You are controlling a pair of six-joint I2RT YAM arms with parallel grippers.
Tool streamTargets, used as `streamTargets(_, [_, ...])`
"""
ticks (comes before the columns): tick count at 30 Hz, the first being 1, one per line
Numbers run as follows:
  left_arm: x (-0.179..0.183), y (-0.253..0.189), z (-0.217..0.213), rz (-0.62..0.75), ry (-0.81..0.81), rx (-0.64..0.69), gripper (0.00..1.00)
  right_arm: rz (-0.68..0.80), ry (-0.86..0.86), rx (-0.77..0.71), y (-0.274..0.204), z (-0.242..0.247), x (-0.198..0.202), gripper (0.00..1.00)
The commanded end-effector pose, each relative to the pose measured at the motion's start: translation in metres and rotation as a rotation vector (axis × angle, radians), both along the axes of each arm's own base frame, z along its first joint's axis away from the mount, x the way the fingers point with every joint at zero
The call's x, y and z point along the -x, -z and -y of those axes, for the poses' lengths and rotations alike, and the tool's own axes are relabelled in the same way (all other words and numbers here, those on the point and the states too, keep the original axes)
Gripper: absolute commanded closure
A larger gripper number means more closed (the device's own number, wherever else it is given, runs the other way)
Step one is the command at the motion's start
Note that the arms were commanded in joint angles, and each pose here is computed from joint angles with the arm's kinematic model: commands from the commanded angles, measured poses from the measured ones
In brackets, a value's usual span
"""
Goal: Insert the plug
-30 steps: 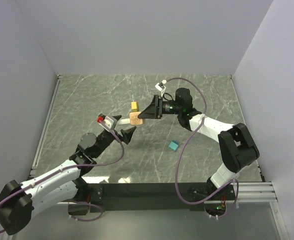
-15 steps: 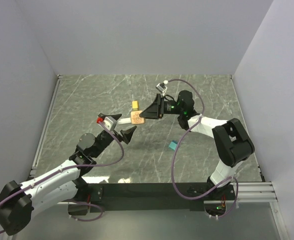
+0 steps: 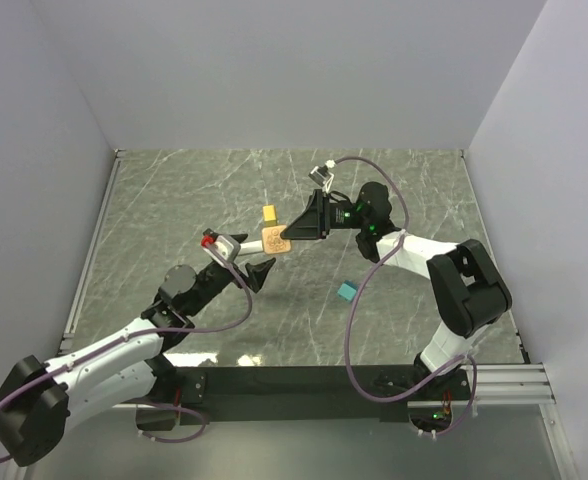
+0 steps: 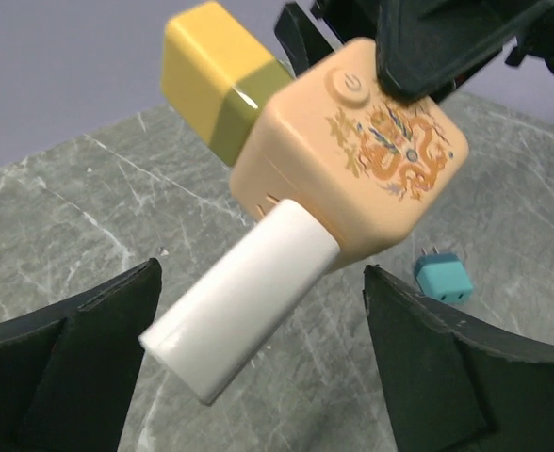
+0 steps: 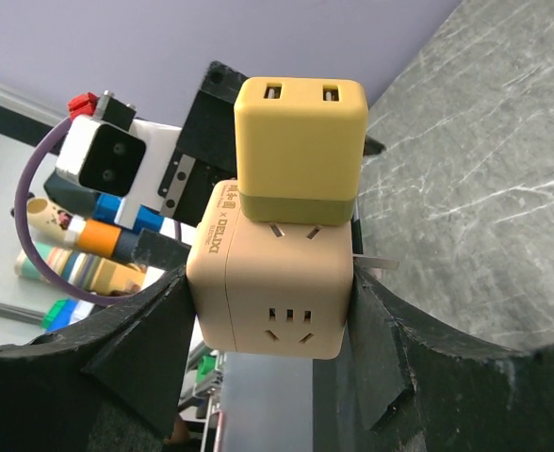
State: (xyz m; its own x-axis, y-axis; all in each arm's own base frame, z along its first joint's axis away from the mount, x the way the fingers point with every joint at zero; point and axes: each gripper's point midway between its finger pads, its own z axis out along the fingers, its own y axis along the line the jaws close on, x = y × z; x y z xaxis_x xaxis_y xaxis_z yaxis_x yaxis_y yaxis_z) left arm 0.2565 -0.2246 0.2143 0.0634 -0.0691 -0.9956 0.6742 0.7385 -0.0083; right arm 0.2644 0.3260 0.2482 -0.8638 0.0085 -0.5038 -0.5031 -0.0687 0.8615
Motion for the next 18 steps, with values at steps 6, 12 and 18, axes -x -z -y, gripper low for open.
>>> streamTargets(6, [0.01, -0.002, 0.024, 0.01, 0.138, -0.012, 0.25, 0.1, 0.003, -0.003, -0.013, 0.002, 0.002, 1.0])
streamTargets(12, [0.022, -0.002, 0.033, 0.021, 0.211, -0.004, 0.45, 0.102, 0.009, 0.015, -0.007, 0.0, -0.002, 0.99])
streamTargets(18, [0.022, 0.008, 0.044, -0.008, 0.251, -0.036, 0.72, 0.117, 0.052, 0.095, 0.007, 0.001, -0.005, 0.97])
